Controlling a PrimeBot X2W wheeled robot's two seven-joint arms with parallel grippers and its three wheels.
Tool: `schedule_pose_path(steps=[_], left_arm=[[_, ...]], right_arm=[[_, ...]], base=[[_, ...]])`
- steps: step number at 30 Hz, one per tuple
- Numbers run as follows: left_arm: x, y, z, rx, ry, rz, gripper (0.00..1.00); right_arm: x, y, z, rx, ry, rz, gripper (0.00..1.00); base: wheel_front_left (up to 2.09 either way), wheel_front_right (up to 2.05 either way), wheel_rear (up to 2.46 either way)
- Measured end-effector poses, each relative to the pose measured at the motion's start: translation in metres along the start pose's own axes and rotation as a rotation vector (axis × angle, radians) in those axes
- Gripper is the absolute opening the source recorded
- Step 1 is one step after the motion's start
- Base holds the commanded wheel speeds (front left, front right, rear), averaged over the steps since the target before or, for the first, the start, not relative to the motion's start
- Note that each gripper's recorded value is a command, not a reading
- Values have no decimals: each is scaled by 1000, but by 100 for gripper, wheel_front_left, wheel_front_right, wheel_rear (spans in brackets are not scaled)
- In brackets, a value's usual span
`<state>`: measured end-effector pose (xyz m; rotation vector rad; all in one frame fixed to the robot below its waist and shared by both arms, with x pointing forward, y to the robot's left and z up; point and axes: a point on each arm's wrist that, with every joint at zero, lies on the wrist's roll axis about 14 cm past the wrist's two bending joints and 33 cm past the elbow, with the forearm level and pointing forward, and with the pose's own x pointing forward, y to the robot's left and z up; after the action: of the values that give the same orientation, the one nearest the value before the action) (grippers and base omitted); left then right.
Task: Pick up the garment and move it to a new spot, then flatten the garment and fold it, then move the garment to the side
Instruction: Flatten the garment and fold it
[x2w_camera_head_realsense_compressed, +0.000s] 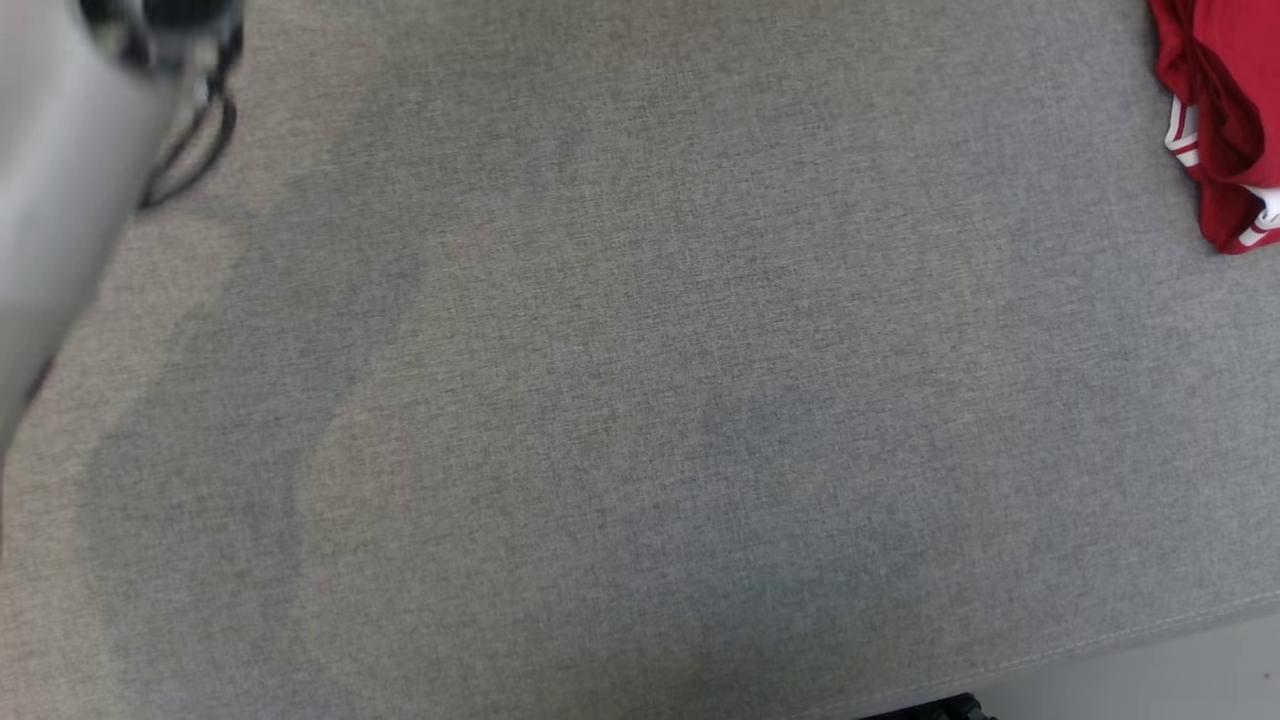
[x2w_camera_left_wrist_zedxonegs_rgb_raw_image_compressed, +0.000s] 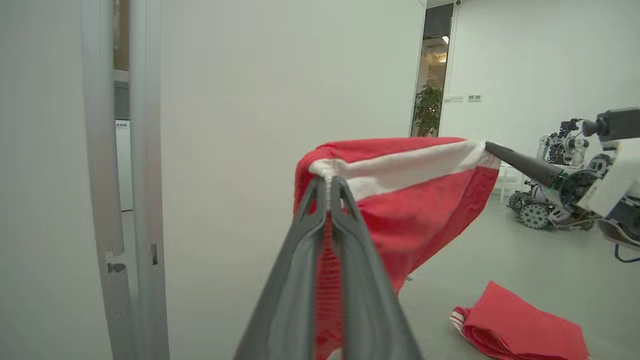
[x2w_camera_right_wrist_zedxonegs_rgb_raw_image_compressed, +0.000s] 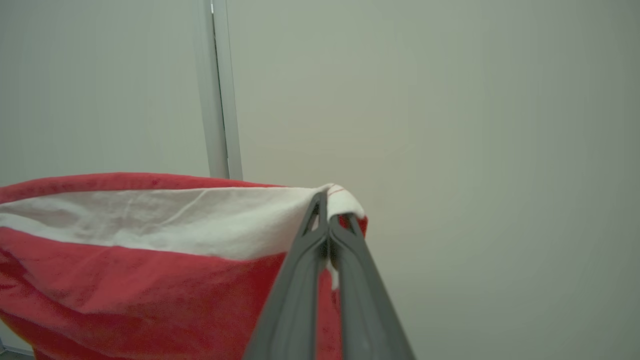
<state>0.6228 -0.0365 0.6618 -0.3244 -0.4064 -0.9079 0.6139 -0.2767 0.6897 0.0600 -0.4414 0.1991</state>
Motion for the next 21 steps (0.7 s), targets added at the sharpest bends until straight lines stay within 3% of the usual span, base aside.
schedule_pose_path(steps=[5,10,16,21], left_arm=[[-61,-14,-48,-158,86,29,0],[-133,-55,-95,-321,228,74,0],[-215,-104,-129,-441,407,172,0],[-247,-132,-127,-454,448,234,0]], right_arm=[[-58,-16,-47,58,123,-69,0],[-130,-2,-96,187,255,-137,0],[-230,26,-115,330,418,-230,0],[-286,45,-104,398,513,-260,0]], base=[[0,0,0],[0,0,0],[0,0,0],[0,0,0]])
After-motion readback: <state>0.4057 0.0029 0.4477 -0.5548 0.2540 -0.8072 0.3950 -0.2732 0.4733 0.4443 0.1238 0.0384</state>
